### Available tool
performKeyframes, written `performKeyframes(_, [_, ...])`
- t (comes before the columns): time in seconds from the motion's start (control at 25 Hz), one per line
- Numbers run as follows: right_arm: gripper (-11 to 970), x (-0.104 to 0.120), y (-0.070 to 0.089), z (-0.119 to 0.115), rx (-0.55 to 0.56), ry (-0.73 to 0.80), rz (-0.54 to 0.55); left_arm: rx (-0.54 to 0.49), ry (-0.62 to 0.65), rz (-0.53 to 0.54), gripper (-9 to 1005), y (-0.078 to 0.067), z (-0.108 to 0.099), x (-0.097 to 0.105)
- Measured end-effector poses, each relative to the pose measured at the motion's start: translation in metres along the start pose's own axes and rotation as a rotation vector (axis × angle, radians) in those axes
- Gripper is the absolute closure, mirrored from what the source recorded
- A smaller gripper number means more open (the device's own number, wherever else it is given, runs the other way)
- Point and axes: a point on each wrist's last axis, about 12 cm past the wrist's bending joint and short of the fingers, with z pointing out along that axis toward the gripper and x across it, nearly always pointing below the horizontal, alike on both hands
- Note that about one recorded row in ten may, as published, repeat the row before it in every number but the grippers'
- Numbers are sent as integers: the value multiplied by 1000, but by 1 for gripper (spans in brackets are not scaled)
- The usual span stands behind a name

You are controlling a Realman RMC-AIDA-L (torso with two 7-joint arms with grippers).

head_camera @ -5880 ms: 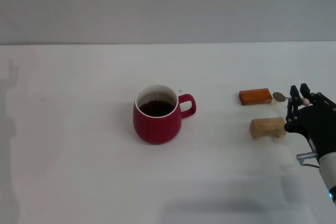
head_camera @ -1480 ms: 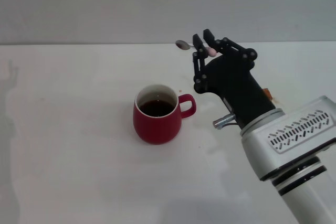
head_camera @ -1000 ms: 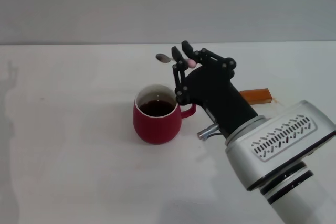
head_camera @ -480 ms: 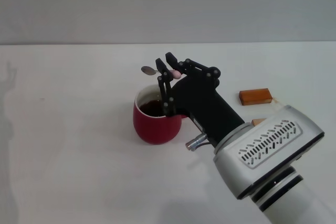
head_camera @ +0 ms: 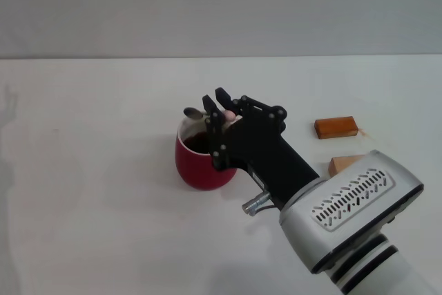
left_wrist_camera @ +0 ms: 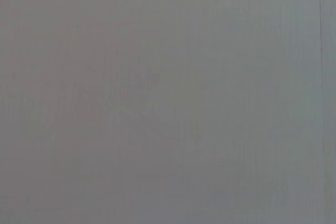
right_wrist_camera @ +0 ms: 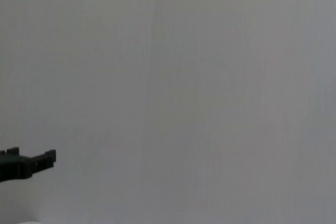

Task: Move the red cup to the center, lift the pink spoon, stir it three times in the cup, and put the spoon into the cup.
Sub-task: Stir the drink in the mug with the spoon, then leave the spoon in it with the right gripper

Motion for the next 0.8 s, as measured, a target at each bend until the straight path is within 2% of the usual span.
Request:
performKeyframes(0.52, [826, -9, -7, -3, 24, 74, 16, -2, 7, 1, 165, 2, -4, 2])
performKeyframes(0.8, [827, -14, -12, 4, -22, 132, 9, -6, 5, -4, 165, 3, -6, 3])
